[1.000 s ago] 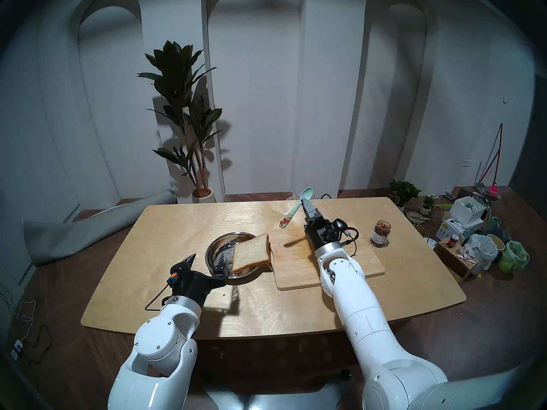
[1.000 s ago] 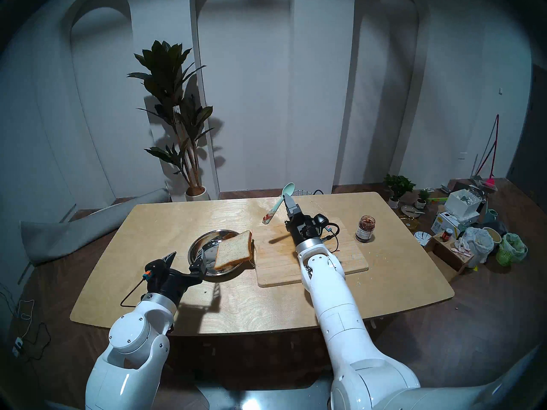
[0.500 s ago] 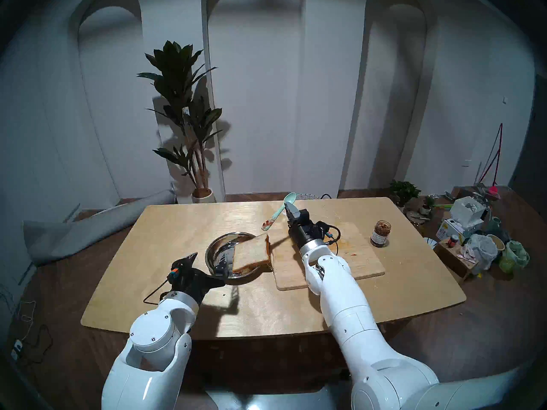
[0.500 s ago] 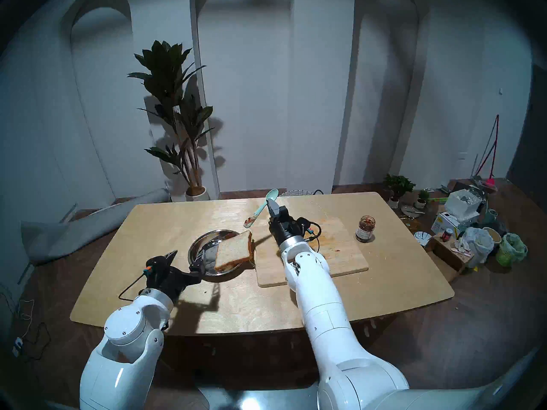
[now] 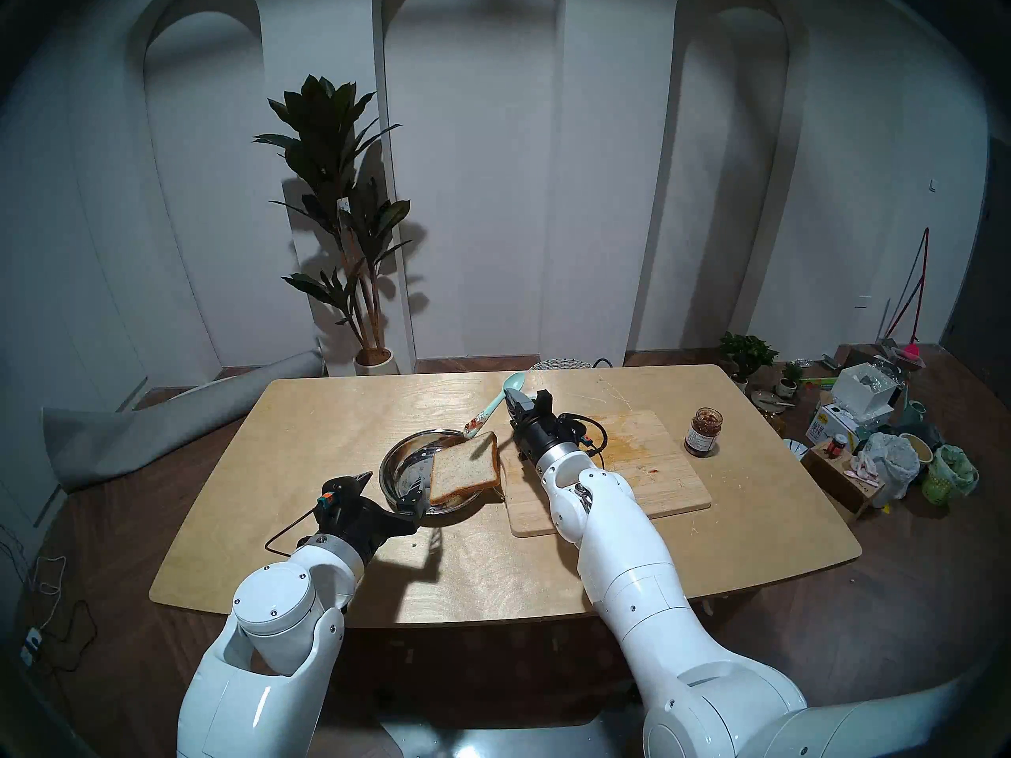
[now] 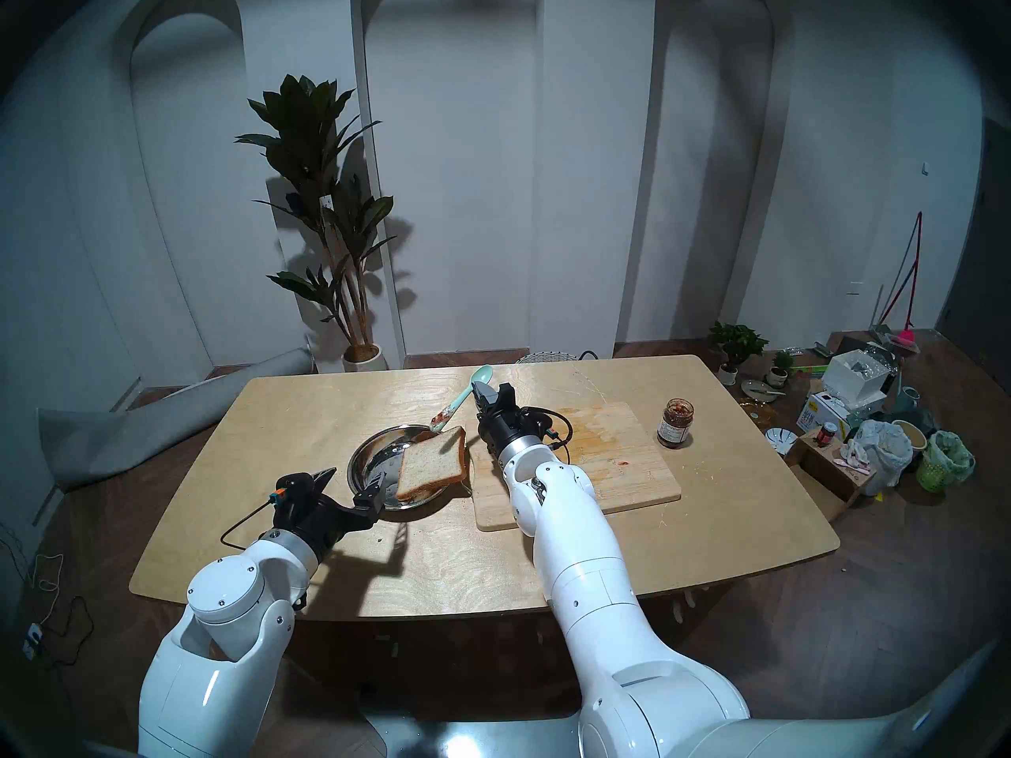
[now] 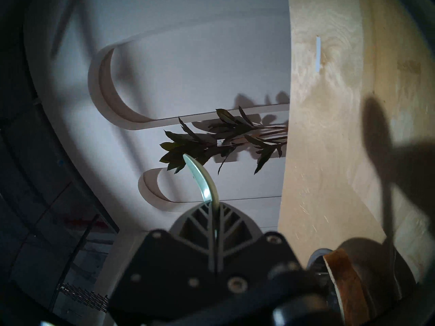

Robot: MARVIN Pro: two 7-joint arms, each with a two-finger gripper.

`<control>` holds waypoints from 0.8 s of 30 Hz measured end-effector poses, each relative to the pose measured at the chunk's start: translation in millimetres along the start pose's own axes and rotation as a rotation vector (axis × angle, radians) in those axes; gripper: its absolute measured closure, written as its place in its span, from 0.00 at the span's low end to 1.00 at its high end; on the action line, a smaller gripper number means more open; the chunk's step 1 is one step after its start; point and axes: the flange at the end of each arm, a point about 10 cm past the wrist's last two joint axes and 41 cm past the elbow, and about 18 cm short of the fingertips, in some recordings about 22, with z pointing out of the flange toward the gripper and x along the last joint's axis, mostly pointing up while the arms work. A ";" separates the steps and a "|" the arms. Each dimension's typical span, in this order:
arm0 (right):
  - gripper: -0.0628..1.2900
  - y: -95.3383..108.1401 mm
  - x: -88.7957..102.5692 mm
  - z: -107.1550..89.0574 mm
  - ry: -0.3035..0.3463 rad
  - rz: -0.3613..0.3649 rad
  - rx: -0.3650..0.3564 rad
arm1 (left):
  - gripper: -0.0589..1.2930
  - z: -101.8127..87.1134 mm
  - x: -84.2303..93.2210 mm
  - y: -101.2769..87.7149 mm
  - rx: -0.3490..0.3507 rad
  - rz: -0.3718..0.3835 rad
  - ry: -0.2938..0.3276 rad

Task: Spread jam over the slice of bread with the knife

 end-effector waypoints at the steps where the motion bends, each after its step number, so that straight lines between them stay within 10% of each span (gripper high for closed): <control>1: 0.98 0.6 -0.5 0.1 0.000 0.005 -0.007 | 0.04 0.1 0.3 -0.2 -0.003 0.000 -0.002; 24: 0.98 -8.8 -5.5 -7.9 0.061 0.118 -0.200 | 0.04 7.4 5.8 -11.6 -0.082 -0.062 -0.073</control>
